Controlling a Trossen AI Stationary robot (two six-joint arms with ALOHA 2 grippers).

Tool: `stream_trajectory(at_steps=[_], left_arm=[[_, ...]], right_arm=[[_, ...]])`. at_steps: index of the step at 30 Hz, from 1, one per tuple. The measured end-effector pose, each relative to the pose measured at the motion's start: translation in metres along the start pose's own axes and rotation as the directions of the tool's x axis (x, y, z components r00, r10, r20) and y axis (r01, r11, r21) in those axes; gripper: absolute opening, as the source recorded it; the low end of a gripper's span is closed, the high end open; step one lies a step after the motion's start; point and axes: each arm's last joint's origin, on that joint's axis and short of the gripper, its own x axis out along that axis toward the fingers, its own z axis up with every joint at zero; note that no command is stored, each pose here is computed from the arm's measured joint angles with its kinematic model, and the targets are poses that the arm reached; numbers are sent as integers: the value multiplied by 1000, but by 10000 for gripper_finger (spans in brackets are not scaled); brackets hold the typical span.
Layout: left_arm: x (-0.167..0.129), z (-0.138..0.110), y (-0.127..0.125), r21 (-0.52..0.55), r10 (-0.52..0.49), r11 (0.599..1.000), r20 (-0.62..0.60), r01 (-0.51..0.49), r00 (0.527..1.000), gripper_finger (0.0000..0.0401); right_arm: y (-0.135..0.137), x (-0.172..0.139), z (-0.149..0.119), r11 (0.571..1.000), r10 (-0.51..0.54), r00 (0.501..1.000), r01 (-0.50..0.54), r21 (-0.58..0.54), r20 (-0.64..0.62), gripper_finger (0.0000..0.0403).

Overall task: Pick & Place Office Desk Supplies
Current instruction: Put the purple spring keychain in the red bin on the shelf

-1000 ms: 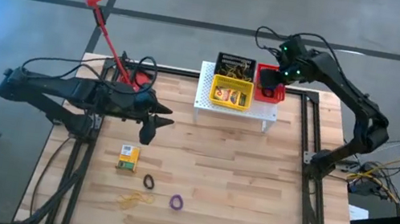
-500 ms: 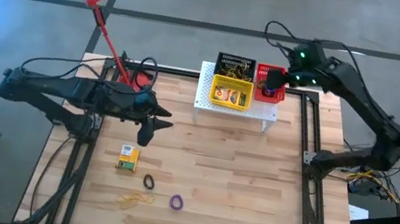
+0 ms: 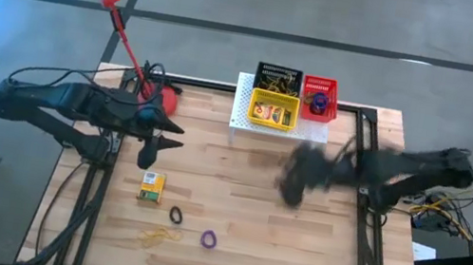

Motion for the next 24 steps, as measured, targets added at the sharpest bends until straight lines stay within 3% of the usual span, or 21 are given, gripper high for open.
stream_trajectory(at_steps=[5,11,15,24], left_arm=[[-5,-6,2,10,12,1000,-53,-12,999,173],[-5,-14,1,-9,-63,998,-143,63,988,173],[-6,-17,-2,-89,-149,987,-182,135,972,173],[0,-29,-12,-251,-192,959,-231,133,954,173]], right_arm=[[65,48,-60,978,174,982,-181,-102,-73,224],[115,111,-100,948,315,938,-317,7,-143,224],[128,150,-110,948,307,932,-317,-23,-191,224],[129,218,-95,912,225,957,-273,-306,-185,224]])
